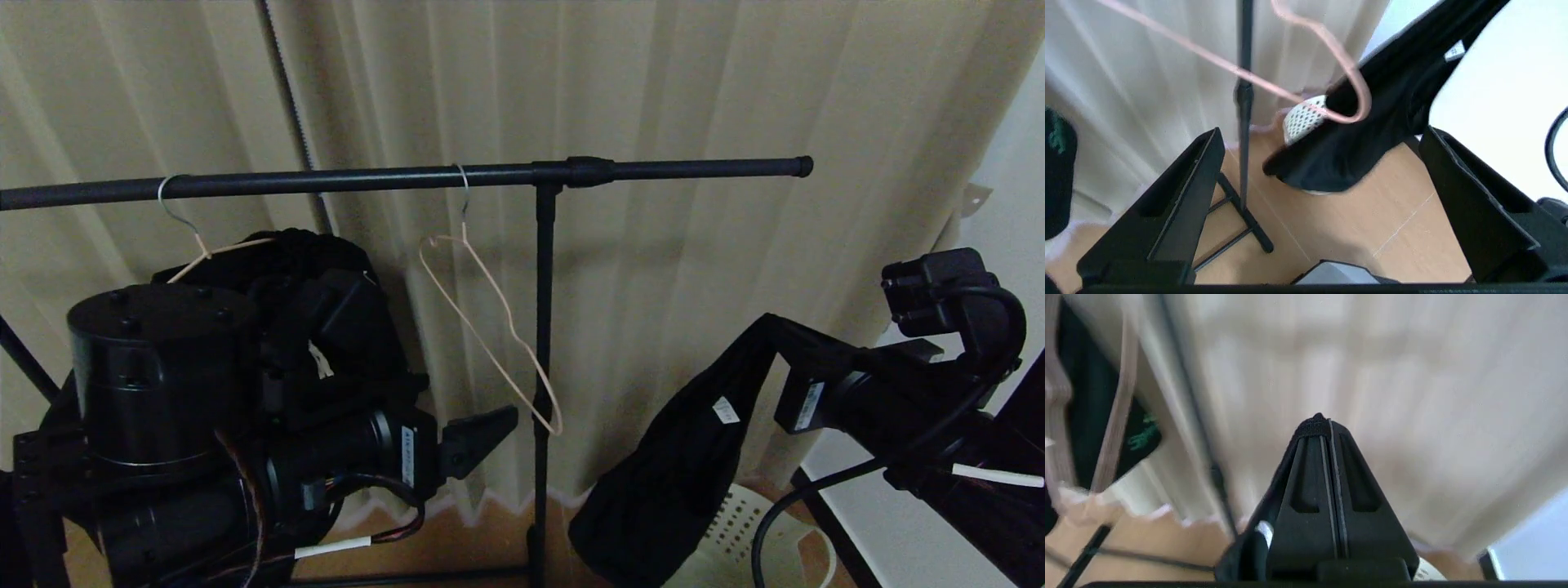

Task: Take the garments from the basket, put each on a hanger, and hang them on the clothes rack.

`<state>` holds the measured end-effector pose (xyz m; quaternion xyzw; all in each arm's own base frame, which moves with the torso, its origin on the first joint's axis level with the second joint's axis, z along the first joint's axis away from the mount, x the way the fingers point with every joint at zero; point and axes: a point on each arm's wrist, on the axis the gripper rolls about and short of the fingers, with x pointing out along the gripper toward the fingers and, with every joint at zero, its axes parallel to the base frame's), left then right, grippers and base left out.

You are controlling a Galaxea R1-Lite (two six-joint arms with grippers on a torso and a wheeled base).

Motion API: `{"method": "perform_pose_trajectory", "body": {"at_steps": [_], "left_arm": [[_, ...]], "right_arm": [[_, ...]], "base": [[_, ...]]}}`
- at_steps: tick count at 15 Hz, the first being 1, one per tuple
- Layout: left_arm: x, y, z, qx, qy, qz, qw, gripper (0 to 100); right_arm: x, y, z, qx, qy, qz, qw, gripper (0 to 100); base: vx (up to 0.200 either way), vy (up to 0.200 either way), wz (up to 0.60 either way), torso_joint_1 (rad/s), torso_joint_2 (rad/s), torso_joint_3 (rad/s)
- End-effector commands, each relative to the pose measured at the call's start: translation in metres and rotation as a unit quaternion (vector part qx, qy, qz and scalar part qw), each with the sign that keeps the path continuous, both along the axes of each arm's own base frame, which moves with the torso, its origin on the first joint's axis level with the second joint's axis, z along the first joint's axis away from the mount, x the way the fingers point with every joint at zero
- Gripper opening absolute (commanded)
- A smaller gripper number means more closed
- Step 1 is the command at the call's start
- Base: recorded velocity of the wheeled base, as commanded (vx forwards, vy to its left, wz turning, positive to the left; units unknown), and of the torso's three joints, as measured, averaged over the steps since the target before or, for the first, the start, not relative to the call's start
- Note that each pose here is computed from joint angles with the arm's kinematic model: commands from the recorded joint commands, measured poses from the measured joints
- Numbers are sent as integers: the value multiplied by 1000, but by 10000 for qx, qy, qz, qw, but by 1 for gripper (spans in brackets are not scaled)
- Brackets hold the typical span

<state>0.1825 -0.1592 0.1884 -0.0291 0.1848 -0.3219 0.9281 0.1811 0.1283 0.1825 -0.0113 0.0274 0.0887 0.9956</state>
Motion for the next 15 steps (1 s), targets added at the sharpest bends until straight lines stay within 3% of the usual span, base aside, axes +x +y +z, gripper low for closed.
{"method": "perform_pose_trajectory", "body": {"at_steps": [1, 4, 5, 9, 12, 15], "left_arm": [[12, -10, 1, -3, 18, 29, 10000, 100], [47, -38, -2, 153, -15, 362, 9992, 100], [48, -39, -2, 153, -16, 386, 9991, 100], [99, -77, -19, 443, -67, 1066, 9933, 100], [110, -85, -28, 551, -51, 1227, 9909, 100], [103, -72, -22, 709, 6, 1458, 9868, 100]], "right_arm": [[1, 1, 0, -1, 2, 7, 10000, 0], [3, 3, 1, 0, -12, 7, 10000, 0], [3, 3, 1, 1, -12, 15, 10000, 0], [4, 5, 5, 45, -80, 31, 10000, 0], [4, 5, 6, 55, -92, 31, 9999, 0], [4, 5, 5, 41, -73, 31, 10000, 0]], "base": [[0, 0, 0, 0, 0, 0], [0, 0, 0, 0, 0, 0], [0, 0, 0, 0, 0, 0], [0, 0, 0, 0, 0, 0], [0, 0, 0, 0, 0, 0], [0, 0, 0, 0, 0, 0]]}}
